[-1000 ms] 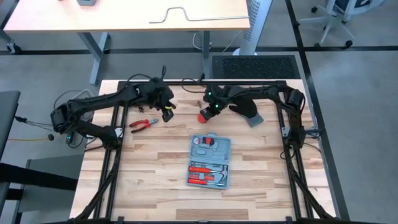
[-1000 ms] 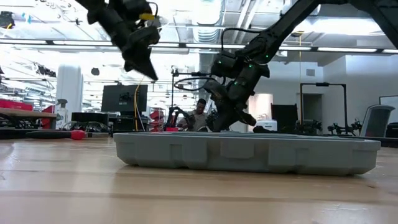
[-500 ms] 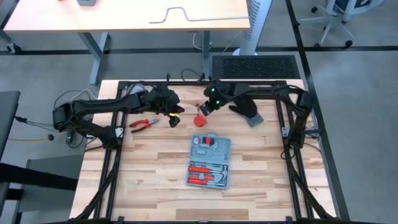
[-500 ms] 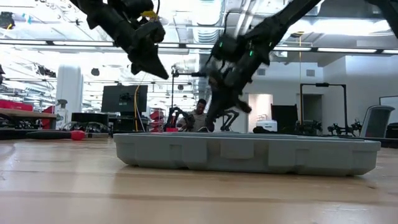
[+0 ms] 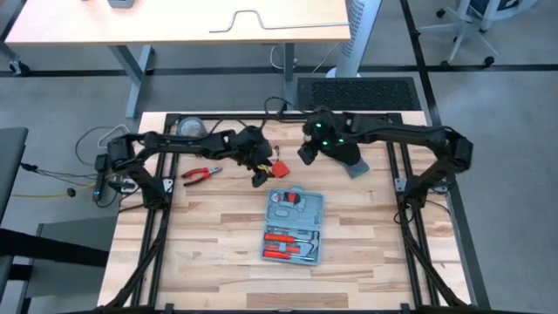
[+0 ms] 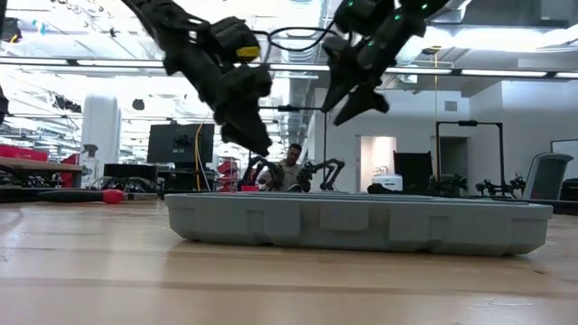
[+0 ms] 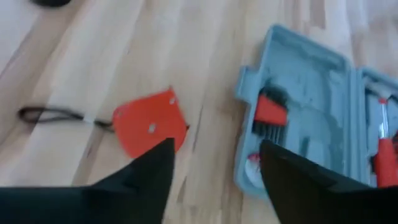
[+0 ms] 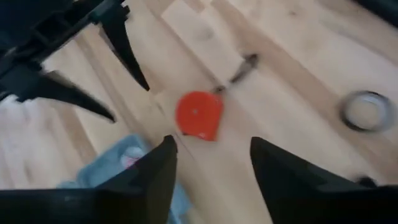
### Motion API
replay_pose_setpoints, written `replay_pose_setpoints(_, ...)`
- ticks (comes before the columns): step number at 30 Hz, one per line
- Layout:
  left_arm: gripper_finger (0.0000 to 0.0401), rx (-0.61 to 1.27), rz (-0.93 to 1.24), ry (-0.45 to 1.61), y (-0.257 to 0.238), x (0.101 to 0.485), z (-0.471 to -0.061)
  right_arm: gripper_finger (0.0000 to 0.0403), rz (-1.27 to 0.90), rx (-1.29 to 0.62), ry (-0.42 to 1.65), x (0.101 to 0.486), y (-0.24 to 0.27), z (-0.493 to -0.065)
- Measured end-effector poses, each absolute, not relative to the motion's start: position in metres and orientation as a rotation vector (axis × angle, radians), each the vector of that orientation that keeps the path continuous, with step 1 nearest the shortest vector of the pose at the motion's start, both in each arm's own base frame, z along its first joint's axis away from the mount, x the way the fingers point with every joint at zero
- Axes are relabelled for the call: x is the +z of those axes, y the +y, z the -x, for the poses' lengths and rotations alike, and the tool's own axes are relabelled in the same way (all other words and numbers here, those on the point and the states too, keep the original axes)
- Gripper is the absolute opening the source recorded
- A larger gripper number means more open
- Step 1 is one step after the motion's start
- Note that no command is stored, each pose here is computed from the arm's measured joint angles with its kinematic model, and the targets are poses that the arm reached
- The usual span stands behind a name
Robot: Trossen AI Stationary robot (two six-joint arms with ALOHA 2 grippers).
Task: Prefit tool cases
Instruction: Put the orange measuring tool into the gray prefit tool case
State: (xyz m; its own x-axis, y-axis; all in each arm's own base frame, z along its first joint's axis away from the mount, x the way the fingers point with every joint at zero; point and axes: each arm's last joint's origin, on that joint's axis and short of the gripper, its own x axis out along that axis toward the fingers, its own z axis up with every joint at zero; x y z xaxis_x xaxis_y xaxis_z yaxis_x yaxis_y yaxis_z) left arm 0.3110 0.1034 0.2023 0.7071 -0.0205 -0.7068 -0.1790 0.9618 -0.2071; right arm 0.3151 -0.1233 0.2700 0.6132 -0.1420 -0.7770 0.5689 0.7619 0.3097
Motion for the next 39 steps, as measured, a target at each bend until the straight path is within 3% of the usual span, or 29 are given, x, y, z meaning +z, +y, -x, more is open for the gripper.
replay_pose_setpoints(4, 0.026, 0.079, 0.303, 0.764, 0.114, 0.211, -0.328, 0.0237, -0.574, -0.503, 0.783, 0.271, -0.11, -0.289)
replay_pose_setpoints(7, 0.028, 0.125, 0.294, 0.779, 0.12, 0.214, -0.335, 0.0239, -0.631, -0.519, 0.748, 0.263, -0.099, -0.266)
replay_pose_setpoints(14, 0.0283, 0.247, 0.215, 0.871, 0.126, 0.195, -0.345, 0.0239, -0.726, -0.516, 0.605, 0.256, -0.08, -0.233)
replay_pose_setpoints(27, 0.0284, 0.277, 0.281, 0.947, 0.127, 0.157, -0.356, 0.024, -0.688, -0.523, 0.654, 0.25, -0.079, -0.228)
replay_pose_setpoints(39, 0.0284, 0.303, 0.327, 0.884, 0.13, 0.173, -0.366, 0.024, -0.642, -0.511, 0.665, 0.249, -0.08, -0.228)
